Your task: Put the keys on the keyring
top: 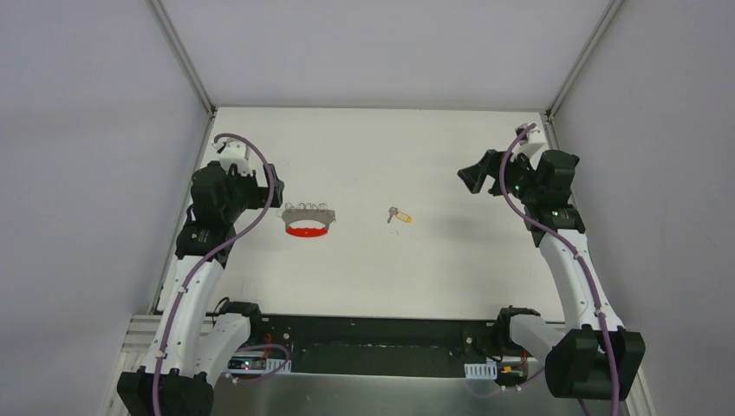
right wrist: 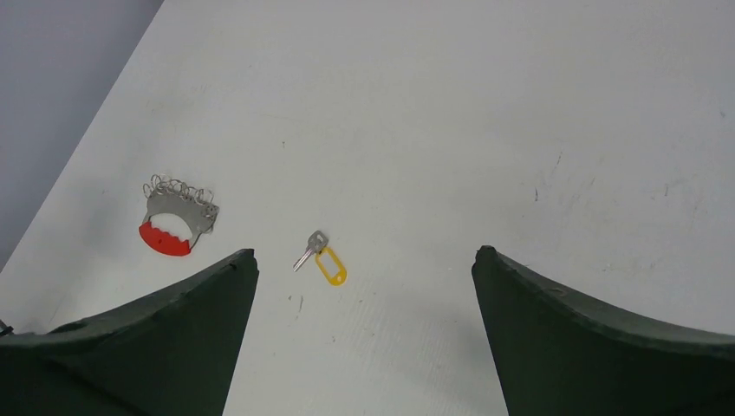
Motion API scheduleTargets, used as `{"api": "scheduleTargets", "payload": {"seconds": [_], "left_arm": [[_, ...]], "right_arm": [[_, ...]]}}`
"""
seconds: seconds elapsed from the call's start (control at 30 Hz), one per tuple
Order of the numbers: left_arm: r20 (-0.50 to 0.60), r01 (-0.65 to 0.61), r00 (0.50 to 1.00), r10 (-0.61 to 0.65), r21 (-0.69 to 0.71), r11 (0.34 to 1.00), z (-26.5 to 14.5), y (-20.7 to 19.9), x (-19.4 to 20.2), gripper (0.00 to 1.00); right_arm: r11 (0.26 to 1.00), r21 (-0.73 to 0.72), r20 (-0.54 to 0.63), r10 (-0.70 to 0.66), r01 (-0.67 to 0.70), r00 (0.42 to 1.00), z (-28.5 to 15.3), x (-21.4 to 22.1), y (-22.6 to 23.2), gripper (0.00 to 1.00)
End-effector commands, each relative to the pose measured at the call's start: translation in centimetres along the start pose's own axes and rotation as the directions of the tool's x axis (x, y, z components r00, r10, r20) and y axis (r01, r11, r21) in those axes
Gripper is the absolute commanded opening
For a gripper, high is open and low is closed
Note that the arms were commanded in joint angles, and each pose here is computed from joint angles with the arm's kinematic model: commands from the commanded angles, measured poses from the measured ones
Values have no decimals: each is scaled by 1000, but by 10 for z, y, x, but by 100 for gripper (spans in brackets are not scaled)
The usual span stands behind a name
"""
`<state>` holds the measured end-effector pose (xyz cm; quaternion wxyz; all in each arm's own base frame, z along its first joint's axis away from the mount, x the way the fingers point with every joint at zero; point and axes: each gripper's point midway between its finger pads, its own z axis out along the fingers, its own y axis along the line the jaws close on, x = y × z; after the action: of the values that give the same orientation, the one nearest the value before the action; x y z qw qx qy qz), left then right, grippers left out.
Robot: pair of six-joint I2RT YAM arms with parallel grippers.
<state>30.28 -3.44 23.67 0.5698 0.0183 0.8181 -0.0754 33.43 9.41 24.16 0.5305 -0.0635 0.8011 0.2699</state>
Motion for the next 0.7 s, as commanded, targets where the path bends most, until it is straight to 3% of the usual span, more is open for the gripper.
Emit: {"api": "scheduleTargets", "payload": {"seconds": [0.0,0.33,0.57,0.67], "left_arm": [[82,15,996,-16,14,1000,-5,-3,-23,99],[43,-35,998,34,14,999,-8,-2,-17,100],[-48,-190,979,199,150,970,-17,-20,-2,100],[-127,-286,941,314,198,938,-15,-29,17,100]], "right_arm": [[999,-36,39,-23,24,999,-4,-10,8,98],[999,-33,37,-37,39,999,-5,-8,5,98],[998,-7,7,-62,62,998,0,-3,1,98],[991,-68,-42,-119,116,992,9,10,21,98]]}}
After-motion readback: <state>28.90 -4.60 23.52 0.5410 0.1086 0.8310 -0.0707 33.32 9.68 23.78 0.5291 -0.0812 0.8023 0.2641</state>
